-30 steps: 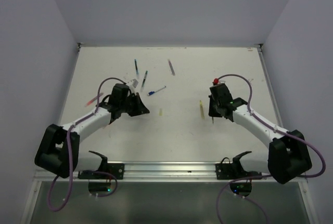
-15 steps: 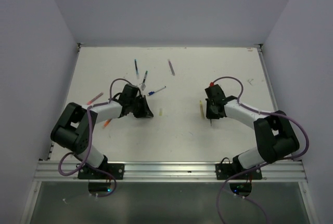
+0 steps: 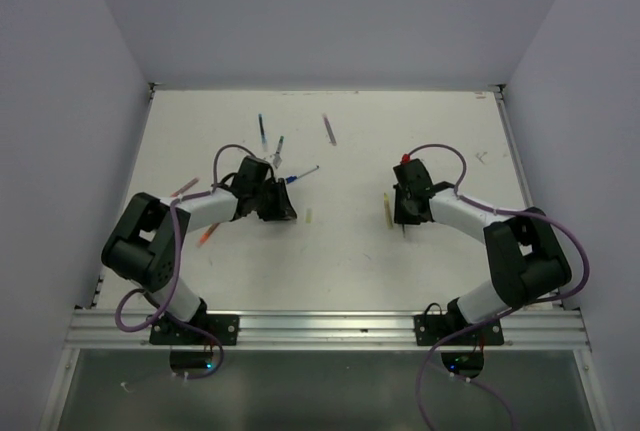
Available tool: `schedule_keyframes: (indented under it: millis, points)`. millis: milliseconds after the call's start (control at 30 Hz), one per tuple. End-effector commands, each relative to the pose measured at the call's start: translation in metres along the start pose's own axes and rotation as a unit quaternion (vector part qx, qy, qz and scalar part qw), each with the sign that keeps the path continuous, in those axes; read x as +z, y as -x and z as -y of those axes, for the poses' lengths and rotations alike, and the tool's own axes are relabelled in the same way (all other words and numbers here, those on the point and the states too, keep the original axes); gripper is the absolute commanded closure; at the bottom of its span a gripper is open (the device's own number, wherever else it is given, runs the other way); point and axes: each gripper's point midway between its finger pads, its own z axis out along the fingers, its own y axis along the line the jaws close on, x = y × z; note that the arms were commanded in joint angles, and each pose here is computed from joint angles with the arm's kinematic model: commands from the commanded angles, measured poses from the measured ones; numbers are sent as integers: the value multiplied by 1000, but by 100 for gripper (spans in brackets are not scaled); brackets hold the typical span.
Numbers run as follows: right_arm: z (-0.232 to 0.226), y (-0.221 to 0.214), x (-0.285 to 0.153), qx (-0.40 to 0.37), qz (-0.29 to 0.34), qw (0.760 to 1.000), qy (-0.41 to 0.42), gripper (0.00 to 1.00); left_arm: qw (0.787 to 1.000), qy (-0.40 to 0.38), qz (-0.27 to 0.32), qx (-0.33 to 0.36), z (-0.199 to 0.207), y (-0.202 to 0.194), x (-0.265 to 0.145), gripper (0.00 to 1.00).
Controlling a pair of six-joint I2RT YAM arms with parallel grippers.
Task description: Open the pen caps
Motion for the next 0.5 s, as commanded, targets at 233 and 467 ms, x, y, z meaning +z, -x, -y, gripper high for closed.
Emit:
schedule_keyframes:
  millis: [233, 467]
  points:
    - [-6, 7, -2, 3, 7, 1000, 19, 58, 999, 9, 24, 36, 6, 17, -14, 60]
    - [-7, 26, -22, -2, 31, 999, 16, 40, 987, 34, 124, 99, 30, 81, -63, 39]
